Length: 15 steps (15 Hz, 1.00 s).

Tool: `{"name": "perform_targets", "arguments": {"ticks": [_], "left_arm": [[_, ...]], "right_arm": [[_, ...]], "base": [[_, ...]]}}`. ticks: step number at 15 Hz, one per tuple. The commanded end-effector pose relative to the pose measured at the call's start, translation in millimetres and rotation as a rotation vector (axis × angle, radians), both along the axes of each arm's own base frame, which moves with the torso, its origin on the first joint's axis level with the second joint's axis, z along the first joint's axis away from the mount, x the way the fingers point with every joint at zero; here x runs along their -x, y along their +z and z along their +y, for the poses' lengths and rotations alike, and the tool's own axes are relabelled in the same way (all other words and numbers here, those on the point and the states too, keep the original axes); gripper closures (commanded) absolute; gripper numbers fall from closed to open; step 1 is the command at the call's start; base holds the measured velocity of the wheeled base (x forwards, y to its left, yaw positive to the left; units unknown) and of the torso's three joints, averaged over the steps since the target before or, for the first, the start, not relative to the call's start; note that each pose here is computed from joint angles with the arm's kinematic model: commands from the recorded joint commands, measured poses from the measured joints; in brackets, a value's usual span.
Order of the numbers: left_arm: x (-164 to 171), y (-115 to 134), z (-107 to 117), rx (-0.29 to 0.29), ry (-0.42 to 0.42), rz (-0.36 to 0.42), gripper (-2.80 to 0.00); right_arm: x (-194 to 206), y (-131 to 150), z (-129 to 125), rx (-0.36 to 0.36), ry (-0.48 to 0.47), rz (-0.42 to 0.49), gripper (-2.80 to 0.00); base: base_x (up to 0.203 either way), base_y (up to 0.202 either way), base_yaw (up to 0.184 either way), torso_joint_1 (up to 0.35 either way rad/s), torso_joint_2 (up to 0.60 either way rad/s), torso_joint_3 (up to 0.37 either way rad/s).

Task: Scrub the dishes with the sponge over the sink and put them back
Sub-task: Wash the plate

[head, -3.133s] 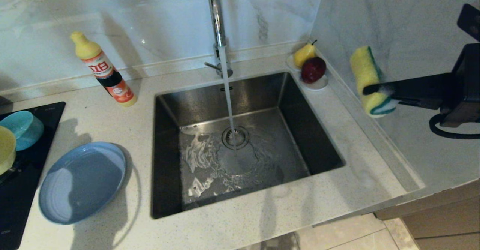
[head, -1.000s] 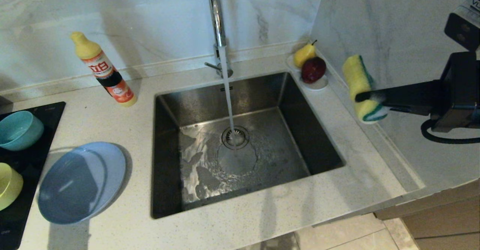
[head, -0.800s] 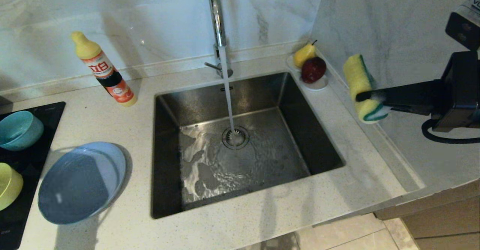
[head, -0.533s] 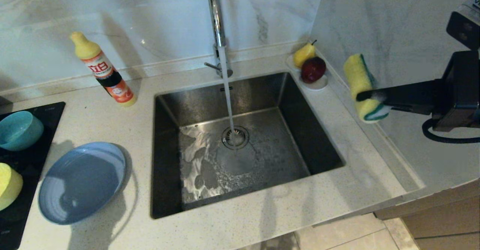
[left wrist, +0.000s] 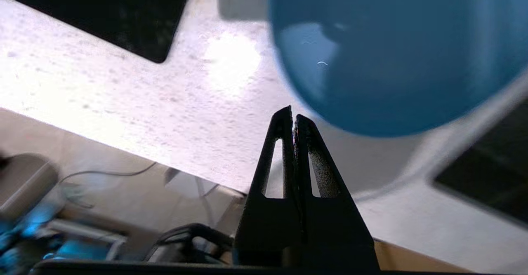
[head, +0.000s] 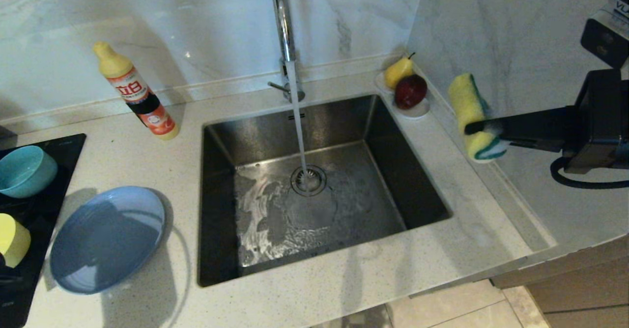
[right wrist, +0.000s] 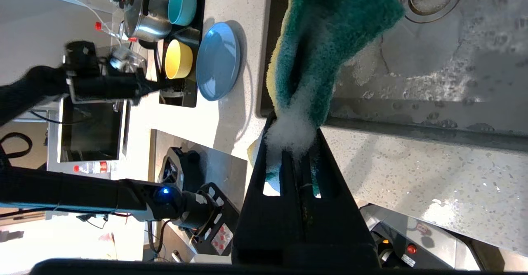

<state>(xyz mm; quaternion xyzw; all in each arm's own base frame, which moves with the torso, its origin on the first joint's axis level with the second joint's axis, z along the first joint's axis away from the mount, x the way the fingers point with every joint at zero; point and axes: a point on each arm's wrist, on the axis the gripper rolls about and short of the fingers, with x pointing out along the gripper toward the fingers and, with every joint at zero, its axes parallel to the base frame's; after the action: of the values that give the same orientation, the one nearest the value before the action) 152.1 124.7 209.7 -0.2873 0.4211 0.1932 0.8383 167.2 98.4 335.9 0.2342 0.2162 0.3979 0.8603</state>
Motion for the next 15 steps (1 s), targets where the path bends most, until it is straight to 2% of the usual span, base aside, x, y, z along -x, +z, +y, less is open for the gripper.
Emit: {"name": "perform_targets", "arguments": {"ticks": [1, 4, 7, 9, 15], "left_arm": [[-2.8, -14.5, 1.4, -0.014, 0.006, 0.042, -2.8], [-3.3, -27.1, 2.4, -0.068, -0.058, 0.045, -2.8], [-3.5, -29.1, 2.6, -0.077, -0.082, 0.055, -2.8], [-7.2, -34.5, 5.7, -0.067, -0.101, 0.074, -2.8], [-14.4, -63.9, 11.7, 0.009, -0.132, 0.155, -2.8]], "right_arm": [[-0.8, -0.3, 0.5, -0.001, 0.003, 0.005, 0.0], [-2.2, -1.6, 1.3, 0.002, 0.003, 0.01, 0.0], [-2.3, -1.8, 1.8, 0.002, 0.005, 0.011, 0.0], [-2.4, -2.6, 3.1, 0.004, 0.01, 0.014, 0.0], [-2.0, -2.3, 2.9, 0.003, 0.01, 0.013, 0.0]], "base": [[0.0, 0.0, 0.0, 0.0, 0.0, 0.0], [0.0, 0.0, 0.0, 0.0, 0.0, 0.0], [0.0, 0.0, 0.0, 0.0, 0.0, 0.0], [0.0, 0.0, 0.0, 0.0, 0.0, 0.0], [0.0, 0.0, 0.0, 0.0, 0.0, 0.0]]}}
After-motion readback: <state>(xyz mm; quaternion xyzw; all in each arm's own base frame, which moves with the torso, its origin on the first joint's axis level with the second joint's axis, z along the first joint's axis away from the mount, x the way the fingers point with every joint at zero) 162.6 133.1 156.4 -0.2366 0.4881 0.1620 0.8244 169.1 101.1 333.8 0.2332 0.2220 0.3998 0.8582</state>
